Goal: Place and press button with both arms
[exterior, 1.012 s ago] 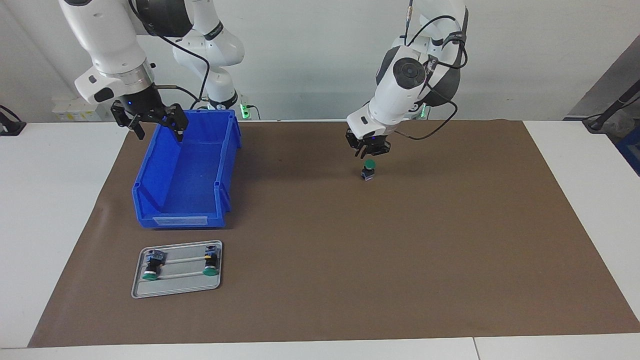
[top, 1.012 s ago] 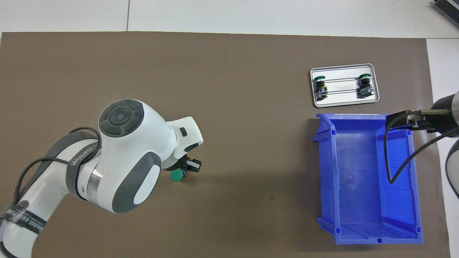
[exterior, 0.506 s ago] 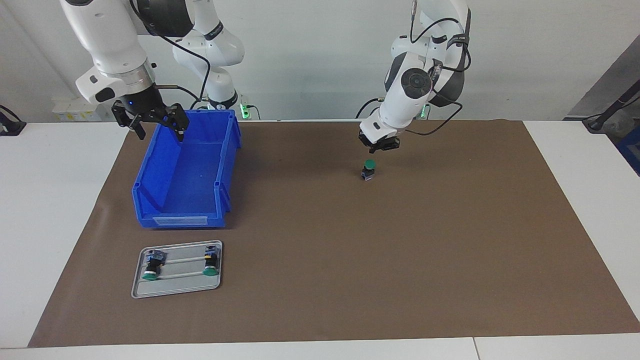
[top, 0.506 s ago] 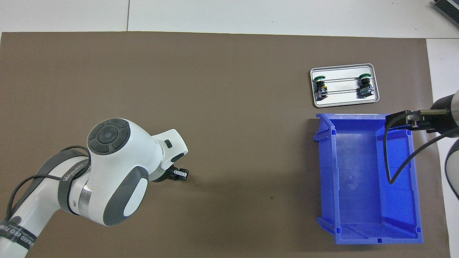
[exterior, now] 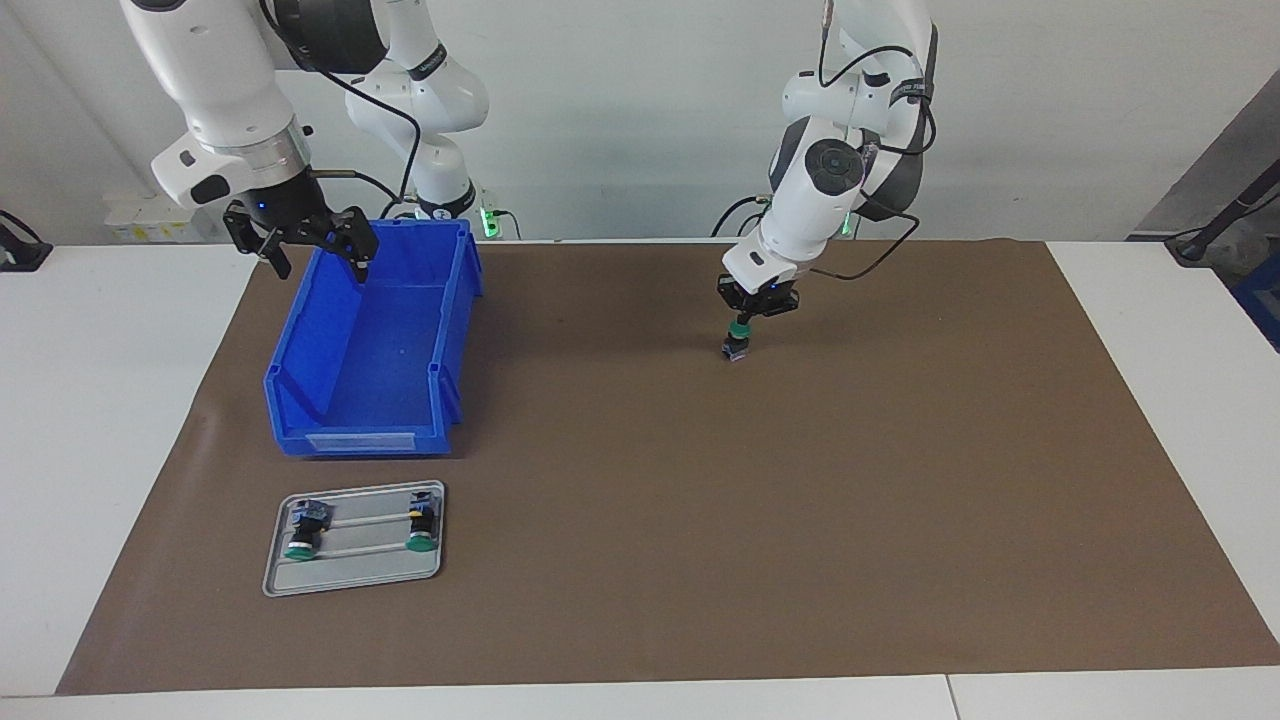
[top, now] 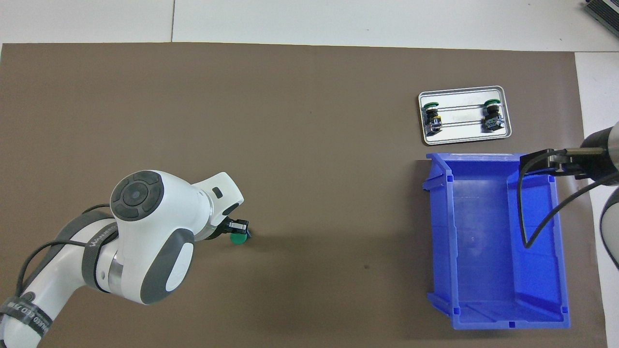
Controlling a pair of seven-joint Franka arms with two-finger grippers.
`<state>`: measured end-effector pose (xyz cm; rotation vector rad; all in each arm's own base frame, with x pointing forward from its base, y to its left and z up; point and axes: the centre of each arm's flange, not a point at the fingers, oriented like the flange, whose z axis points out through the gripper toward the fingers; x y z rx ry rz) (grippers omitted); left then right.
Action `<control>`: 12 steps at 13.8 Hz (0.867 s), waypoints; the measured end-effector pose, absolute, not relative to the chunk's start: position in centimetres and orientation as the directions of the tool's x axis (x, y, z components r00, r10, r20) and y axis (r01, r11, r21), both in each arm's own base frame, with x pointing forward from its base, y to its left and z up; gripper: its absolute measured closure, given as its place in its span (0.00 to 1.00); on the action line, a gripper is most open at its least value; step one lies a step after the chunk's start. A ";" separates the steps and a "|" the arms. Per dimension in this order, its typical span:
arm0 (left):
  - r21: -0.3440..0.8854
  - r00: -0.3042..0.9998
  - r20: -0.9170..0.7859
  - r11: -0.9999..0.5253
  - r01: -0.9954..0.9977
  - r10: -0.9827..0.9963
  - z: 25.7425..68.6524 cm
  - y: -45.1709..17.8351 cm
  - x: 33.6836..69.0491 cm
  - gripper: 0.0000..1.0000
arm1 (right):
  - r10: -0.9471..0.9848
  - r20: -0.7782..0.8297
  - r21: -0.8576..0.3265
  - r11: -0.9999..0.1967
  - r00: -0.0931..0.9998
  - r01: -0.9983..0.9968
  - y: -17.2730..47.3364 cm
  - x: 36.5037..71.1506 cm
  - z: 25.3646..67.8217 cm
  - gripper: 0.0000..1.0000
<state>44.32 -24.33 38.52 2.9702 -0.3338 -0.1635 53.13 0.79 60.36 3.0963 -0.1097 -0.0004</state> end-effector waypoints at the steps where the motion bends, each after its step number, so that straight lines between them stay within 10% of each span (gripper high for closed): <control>1: 0.158 0.969 -0.092 -0.964 -0.212 -0.228 38.5 -24.3 44.3 0.99 | -0.071 0.001 0.043 -0.997 0.997 -0.071 0.8 53.1 60.4 0.00; 12: 0.148 0.964 -0.107 -0.962 -0.229 -0.245 36.9 -24.7 42.7 0.99 | -0.071 0.003 0.043 -0.997 0.997 -0.071 0.8 53.1 60.4 0.00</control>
